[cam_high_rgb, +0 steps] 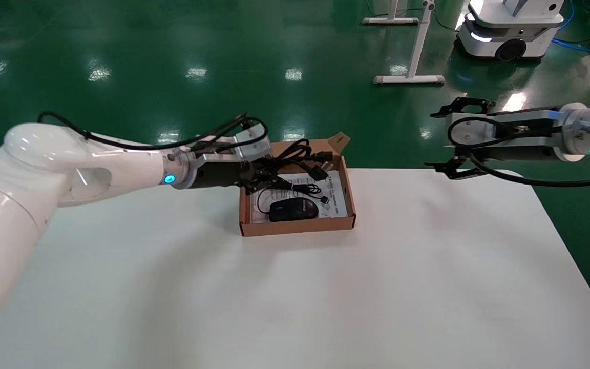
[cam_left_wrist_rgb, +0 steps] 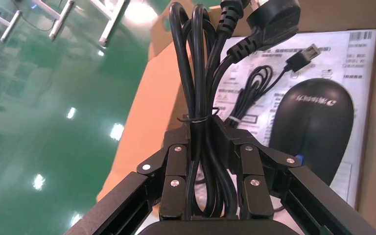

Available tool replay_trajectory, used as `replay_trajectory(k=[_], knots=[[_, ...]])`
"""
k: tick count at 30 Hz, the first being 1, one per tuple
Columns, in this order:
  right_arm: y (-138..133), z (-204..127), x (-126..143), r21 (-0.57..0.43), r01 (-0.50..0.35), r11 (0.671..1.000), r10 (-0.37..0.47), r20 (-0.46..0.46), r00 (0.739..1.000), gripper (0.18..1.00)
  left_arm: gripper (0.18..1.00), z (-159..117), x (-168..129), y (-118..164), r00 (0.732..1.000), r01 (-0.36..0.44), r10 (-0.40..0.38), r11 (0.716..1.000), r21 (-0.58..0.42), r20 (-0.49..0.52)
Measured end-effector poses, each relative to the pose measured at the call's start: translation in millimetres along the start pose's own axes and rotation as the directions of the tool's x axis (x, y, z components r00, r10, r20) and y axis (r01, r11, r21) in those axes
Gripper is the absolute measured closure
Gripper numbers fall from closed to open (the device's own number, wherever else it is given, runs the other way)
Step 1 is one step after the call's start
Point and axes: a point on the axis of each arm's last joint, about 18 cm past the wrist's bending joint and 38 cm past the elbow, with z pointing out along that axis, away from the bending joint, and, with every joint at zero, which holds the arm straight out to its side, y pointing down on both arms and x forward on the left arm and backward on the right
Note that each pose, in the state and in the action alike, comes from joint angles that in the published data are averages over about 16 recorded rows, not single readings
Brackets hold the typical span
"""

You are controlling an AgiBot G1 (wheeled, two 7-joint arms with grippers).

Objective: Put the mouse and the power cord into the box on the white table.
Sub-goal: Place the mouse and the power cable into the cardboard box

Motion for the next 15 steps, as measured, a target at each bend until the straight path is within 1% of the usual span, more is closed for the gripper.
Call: replay_trajectory(k=[3,9,15], knots=[[3,-7,-4,-0.001,-0.006,1.0,0.006,0.007,1.0,0.333,0.915,6,6,2,1.0,0.005,-0.005,1.0,-0.003,0.003],[-1,-12,-11,0.021,-0.021,1.0,0.021,0.02,1.0,0.249,0.911,11,13,4,1.0,0.013,-0.013,1.0,-0.002,-0.001],[-12,-14,-19,0.065,-0.053,0.996,0.051,0.03,0.998,0.202,0.894,10,16,5,1.0,0.031,-0.031,0.999,0.012,-0.005]])
